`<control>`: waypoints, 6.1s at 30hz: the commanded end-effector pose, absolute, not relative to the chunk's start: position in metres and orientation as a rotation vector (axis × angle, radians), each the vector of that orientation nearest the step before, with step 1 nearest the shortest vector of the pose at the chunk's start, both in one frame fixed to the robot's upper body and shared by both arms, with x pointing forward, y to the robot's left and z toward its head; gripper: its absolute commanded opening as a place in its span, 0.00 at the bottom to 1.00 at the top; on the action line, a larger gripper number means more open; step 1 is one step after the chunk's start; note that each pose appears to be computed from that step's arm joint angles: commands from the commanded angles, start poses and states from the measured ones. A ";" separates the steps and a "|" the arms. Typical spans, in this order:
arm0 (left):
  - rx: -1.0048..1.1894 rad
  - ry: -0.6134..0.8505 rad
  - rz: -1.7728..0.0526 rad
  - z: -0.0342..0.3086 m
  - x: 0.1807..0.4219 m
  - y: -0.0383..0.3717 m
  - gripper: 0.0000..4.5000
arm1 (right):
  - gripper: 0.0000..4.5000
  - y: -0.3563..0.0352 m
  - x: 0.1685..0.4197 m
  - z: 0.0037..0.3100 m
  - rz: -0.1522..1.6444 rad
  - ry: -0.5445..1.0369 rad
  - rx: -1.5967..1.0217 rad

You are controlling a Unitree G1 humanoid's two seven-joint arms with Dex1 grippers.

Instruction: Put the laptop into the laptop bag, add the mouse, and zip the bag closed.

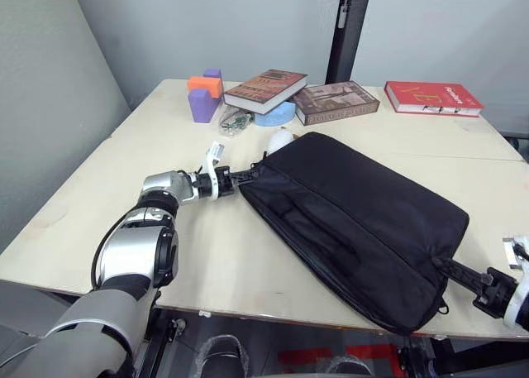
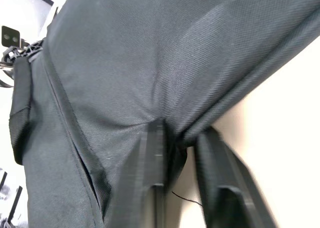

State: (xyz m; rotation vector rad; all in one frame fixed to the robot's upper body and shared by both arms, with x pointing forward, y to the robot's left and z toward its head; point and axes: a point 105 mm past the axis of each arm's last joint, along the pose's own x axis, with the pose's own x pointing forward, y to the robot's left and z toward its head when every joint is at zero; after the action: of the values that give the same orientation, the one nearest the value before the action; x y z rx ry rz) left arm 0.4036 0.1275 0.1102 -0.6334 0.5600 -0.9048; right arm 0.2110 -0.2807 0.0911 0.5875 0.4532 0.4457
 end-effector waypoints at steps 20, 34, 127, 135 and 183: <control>-0.532 0.407 -0.851 0.138 0.327 0.159 0.00 | 0.01 -0.233 0.375 0.156 0.373 0.533 0.007; -0.709 0.485 -0.589 0.107 0.301 0.170 0.00 | 0.23 -0.223 0.372 0.154 0.474 0.554 -0.011; 0.399 0.129 -1.418 0.218 0.286 0.176 0.82 | 0.01 -0.094 0.345 0.109 1.099 0.535 -0.426; 0.078 0.081 -0.961 0.221 0.355 0.211 0.82 | 0.01 -0.094 0.347 0.117 1.105 0.522 -0.432; -0.182 0.316 -0.894 0.162 0.359 0.206 0.00 | 0.00 -0.096 0.342 0.113 1.052 0.552 -0.459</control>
State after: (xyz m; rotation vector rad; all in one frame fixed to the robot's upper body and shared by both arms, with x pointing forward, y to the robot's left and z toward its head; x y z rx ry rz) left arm 0.3688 0.2201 0.1407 -0.2175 0.3726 -0.7933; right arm 0.3423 -0.0854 0.1367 -0.4430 0.4499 1.1039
